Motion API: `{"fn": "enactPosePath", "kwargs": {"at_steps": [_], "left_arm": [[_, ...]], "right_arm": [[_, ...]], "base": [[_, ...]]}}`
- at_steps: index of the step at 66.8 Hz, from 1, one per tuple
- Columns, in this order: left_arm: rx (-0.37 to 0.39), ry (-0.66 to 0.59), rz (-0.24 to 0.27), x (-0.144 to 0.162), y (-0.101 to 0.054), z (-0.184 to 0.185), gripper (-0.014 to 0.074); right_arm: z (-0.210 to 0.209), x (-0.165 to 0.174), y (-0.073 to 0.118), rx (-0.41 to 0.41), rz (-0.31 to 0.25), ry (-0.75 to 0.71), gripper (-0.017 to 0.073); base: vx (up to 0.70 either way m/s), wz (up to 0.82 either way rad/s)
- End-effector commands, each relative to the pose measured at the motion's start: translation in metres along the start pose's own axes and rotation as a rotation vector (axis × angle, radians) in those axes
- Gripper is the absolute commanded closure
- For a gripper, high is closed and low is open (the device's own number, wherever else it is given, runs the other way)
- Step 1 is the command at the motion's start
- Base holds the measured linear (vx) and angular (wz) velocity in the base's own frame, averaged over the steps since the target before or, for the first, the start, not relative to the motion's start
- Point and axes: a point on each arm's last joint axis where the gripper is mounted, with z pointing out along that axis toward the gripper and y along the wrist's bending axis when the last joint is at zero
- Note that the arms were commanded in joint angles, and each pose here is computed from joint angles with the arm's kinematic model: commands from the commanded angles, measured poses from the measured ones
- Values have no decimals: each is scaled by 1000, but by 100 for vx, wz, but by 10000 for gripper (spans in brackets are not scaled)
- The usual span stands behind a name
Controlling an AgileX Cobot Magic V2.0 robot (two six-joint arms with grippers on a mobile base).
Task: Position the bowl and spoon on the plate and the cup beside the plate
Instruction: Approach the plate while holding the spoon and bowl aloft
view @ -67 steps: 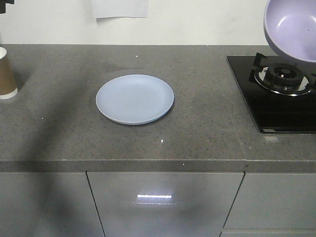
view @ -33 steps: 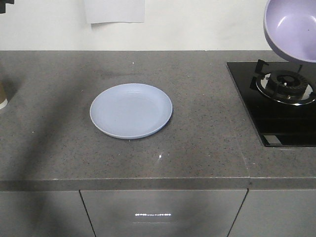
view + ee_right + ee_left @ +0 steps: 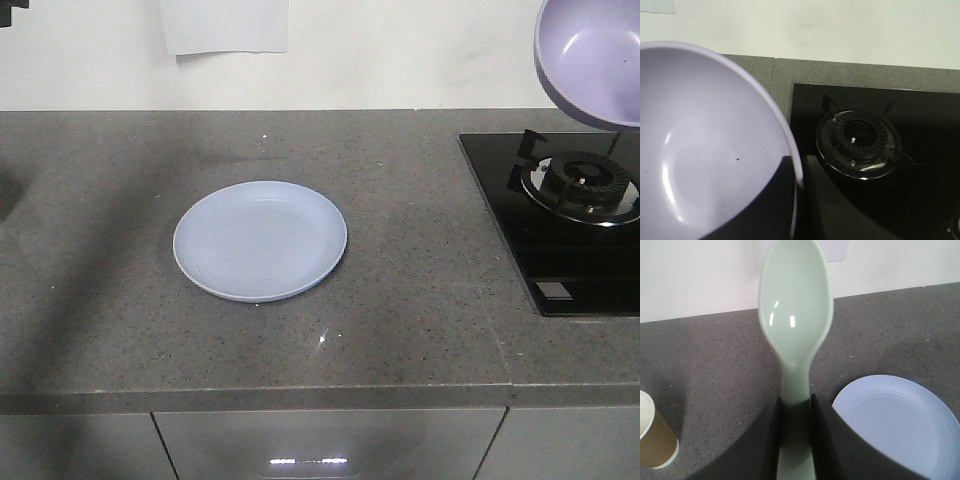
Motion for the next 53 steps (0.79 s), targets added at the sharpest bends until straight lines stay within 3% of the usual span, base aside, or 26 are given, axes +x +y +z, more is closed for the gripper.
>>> {"fn": "enactPosePath", "kwargs": {"at_steps": [1, 53], "left_arm": [[15, -120, -6, -13, -4, -19, 591], [15, -120, -6, -13, -4, -19, 591]], "right_arm": [[-17, -14, -1, 17, -7, -129, 570], [-17, -14, -1, 17, -7, -129, 570]], "base": [[6, 0], [8, -1]]}}
